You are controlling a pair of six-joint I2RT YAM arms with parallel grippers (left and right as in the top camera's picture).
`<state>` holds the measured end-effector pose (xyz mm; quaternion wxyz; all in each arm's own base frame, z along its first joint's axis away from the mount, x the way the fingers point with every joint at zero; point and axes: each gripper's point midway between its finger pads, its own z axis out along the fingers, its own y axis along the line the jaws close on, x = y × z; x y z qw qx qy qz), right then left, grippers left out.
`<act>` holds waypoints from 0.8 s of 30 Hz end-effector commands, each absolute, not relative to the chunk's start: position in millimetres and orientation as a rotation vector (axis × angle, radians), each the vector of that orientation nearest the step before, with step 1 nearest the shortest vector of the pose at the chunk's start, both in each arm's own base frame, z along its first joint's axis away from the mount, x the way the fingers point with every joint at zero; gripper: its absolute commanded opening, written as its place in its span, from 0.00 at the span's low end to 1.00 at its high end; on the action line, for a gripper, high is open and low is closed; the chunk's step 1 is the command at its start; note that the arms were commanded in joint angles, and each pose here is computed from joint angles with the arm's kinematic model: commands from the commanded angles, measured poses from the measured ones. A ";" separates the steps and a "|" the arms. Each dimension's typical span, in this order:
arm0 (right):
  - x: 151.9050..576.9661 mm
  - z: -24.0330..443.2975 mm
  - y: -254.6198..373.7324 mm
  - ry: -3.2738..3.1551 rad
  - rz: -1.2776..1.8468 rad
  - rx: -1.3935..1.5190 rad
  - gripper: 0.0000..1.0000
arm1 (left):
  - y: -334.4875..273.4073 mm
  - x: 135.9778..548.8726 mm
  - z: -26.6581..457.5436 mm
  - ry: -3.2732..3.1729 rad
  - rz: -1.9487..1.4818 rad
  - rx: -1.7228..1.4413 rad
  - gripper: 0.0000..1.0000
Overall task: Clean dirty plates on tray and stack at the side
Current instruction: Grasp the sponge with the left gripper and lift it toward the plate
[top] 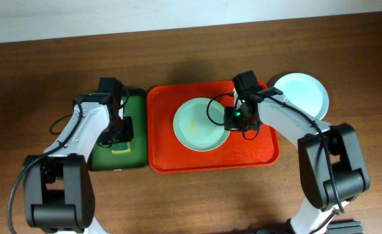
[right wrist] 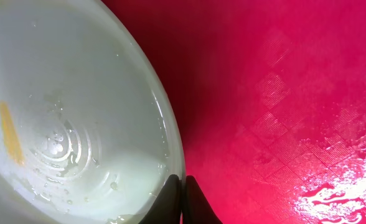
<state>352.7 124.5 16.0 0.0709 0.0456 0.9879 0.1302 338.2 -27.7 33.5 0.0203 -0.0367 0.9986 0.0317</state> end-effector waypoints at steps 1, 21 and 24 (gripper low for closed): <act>342.5 11.2 124.3 2.995 0.371 0.119 0.04 | -22.2 337.5 28.8 3.104 0.141 -0.077 0.40; 338.2 10.7 124.7 3.013 0.376 0.122 0.04 | -31.0 357.3 16.7 3.073 0.073 -0.076 0.00; 333.4 11.3 129.3 3.030 0.417 0.124 0.04 | -31.6 362.9 31.3 3.062 0.070 -0.077 0.00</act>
